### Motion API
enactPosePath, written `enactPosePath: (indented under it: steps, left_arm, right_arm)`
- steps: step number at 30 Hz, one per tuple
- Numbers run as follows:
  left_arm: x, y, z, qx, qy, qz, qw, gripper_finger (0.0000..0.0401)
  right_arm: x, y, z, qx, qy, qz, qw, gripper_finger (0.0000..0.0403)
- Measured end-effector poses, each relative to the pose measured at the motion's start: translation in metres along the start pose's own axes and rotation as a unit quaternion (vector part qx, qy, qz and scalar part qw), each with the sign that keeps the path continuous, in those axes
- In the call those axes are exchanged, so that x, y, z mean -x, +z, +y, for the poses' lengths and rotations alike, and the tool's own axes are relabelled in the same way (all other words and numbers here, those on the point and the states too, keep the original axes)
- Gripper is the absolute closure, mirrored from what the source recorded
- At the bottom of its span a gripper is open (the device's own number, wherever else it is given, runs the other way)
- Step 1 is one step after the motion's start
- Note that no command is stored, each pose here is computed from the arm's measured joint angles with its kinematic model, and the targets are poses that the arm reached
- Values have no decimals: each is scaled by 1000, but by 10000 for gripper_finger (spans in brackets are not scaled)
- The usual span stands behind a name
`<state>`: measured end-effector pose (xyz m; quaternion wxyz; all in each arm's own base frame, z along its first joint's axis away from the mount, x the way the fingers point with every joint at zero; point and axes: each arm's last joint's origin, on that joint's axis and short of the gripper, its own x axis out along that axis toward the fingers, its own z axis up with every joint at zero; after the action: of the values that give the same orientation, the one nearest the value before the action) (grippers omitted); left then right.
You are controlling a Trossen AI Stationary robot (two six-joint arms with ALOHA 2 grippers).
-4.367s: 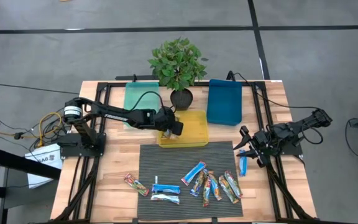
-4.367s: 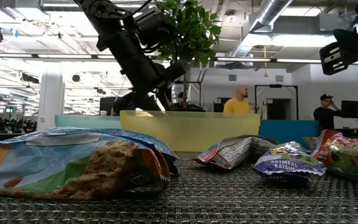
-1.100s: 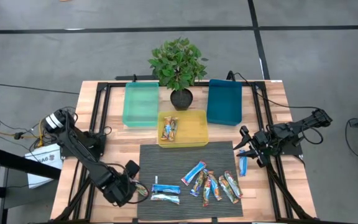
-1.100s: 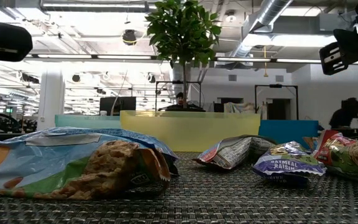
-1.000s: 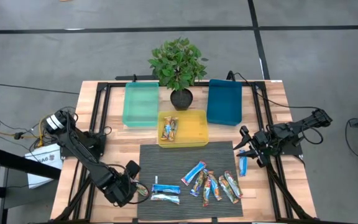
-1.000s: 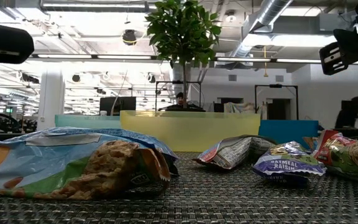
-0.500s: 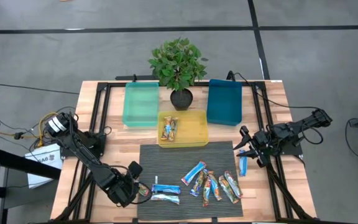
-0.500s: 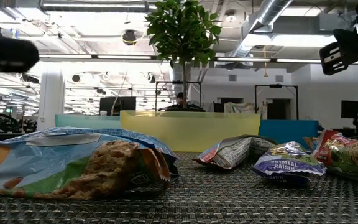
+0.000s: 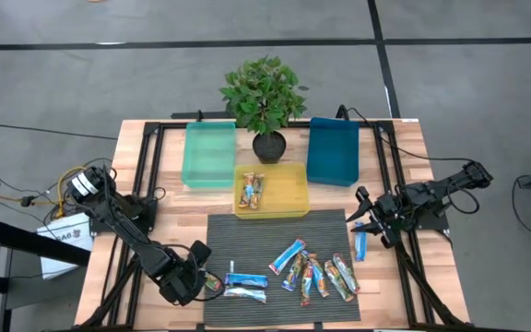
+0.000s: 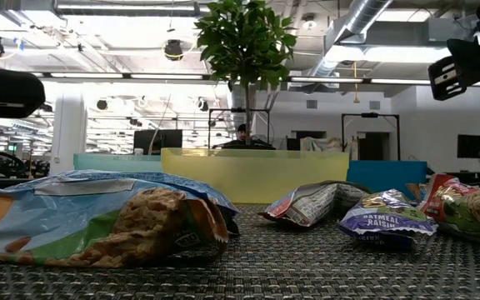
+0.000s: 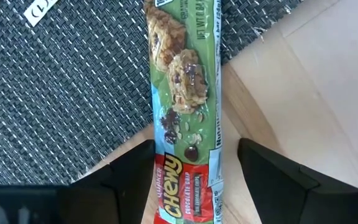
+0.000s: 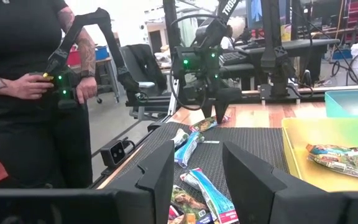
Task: Pick and place Granola Bars by type
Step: Put the red granola bar into the green bin
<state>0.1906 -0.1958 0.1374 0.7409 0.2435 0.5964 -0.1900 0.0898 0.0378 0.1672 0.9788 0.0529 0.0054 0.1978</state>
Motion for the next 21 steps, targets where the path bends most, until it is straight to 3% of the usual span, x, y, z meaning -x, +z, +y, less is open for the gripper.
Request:
enactPosePath:
  steps: [4, 16, 21]
  left_arm:
    - [0, 0, 0, 0, -6, 3, 1000, 205]
    - [-1, 1, -2, 14, -32, -4, 999, 348]
    - [1, 4, -3, 27, -39, -26, 999, 377]
  right_arm:
    - [0, 0, 0, 0, 0, 0, 1000, 273]
    - [0, 0, 0, 0, 0, 0, 1000, 273]
    - [0, 0, 0, 0, 0, 0, 1000, 273]
